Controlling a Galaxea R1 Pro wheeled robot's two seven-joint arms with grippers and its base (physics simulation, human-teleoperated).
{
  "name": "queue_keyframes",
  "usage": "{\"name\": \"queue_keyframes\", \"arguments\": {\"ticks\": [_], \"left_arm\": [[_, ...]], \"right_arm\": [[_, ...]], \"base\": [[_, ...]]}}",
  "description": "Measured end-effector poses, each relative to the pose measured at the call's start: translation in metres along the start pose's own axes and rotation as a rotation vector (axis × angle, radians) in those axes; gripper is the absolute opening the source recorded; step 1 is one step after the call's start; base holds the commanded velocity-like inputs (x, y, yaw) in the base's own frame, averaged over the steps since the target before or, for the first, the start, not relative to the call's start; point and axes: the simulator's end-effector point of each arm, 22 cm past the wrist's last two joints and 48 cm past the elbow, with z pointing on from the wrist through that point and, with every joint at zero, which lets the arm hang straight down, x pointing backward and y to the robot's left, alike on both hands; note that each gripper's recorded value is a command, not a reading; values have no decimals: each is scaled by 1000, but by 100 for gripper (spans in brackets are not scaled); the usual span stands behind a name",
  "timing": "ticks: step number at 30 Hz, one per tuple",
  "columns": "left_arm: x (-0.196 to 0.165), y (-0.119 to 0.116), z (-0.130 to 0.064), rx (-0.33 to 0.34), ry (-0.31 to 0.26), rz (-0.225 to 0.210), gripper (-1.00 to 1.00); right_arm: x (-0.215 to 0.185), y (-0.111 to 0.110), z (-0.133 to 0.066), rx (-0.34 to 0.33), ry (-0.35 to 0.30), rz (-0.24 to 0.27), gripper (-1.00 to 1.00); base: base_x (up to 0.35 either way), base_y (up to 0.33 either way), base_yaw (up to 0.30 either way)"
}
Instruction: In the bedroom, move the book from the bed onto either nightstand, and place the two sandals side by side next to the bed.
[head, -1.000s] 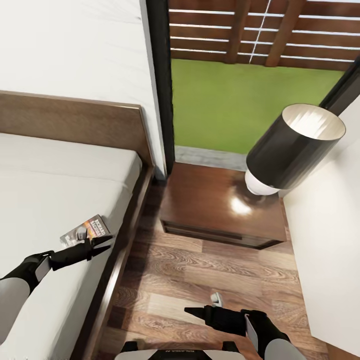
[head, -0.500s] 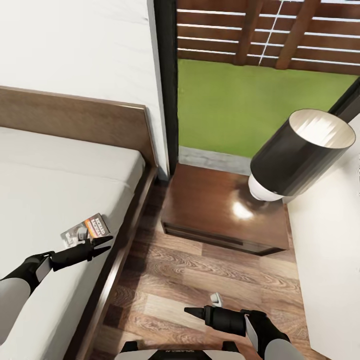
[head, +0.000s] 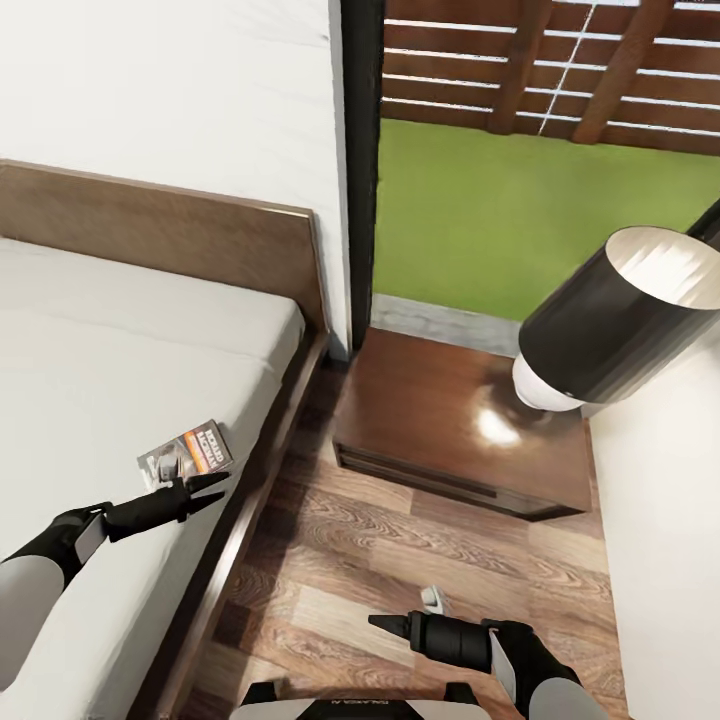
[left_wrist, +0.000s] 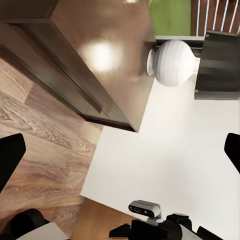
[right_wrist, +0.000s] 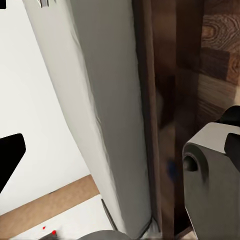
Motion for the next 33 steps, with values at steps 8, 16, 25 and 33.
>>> {"name": "queue_keyframes", "arguments": {"ticks": [8,16,25,33], "left_arm": [[0,0,0,0,1,0,100],[0,0,0,0,1,-1,100],[3,1,1,0,3,-7,100],[4,0,3,4,5,-9,100]], "right_arm": [[0,0,0,0,0,0,100],[0,0,0,1,0,0,100],[0,0,0,2,-1,-1,100],[0,-1,0,3,-1,0,100]], "base": [[0,0,231],[0,0,226],[0,0,217],[0,0,84]]}}
